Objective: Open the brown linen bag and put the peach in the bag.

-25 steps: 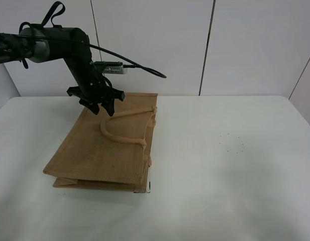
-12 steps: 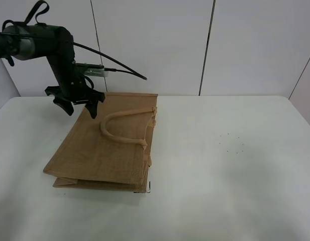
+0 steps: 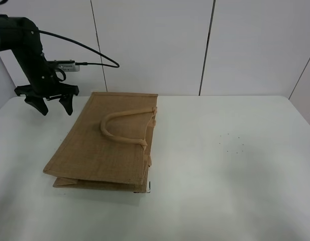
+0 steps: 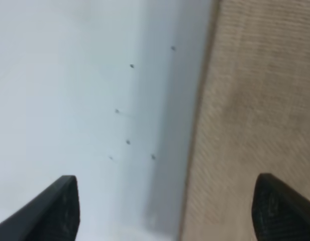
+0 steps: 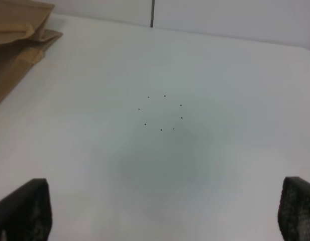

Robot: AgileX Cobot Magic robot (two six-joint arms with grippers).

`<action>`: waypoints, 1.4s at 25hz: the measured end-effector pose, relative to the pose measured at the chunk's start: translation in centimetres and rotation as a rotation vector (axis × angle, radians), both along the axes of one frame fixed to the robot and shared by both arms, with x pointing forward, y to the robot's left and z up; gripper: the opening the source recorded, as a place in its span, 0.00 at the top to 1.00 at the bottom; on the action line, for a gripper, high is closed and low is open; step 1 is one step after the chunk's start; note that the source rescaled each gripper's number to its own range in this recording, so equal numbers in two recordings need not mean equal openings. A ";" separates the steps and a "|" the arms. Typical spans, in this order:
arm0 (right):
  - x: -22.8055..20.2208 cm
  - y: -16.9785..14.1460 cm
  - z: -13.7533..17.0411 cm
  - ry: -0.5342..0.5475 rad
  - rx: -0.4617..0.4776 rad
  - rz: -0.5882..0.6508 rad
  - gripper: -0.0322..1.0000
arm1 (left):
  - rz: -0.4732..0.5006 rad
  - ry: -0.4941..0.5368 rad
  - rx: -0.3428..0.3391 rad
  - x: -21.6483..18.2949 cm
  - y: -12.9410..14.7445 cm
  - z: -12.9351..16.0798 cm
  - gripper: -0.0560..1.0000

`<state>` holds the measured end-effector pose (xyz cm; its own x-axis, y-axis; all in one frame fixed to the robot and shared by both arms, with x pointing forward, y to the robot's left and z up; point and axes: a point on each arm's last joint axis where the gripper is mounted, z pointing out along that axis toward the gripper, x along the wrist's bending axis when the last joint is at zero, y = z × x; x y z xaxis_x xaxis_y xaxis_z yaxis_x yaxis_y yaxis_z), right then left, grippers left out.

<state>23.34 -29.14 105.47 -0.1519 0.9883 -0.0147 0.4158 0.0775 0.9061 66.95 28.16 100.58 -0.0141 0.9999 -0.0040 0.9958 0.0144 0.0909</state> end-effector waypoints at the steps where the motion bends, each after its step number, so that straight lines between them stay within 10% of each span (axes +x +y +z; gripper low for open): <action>1: 0.0 0.0 0.0 0.000 0.000 0.000 0.00 | -0.001 -0.007 -0.002 -0.5 0.0 0.9 0.00; 17: 0.0 0.0 0.0 0.000 0.000 0.000 0.00 | -0.008 -0.097 -0.005 -20.5 0.9 8.8 0.00; 35: 0.0 0.0 0.0 0.000 0.000 0.000 0.00 | -0.020 -0.583 -0.021 -40.3 1.9 3.4 0.00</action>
<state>23.34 -29.14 105.47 -0.1519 0.9883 -0.0147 0.4158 0.0775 0.9061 26.66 30.01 103.99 0.0156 0.9996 -0.0253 0.7815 0.0036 0.6239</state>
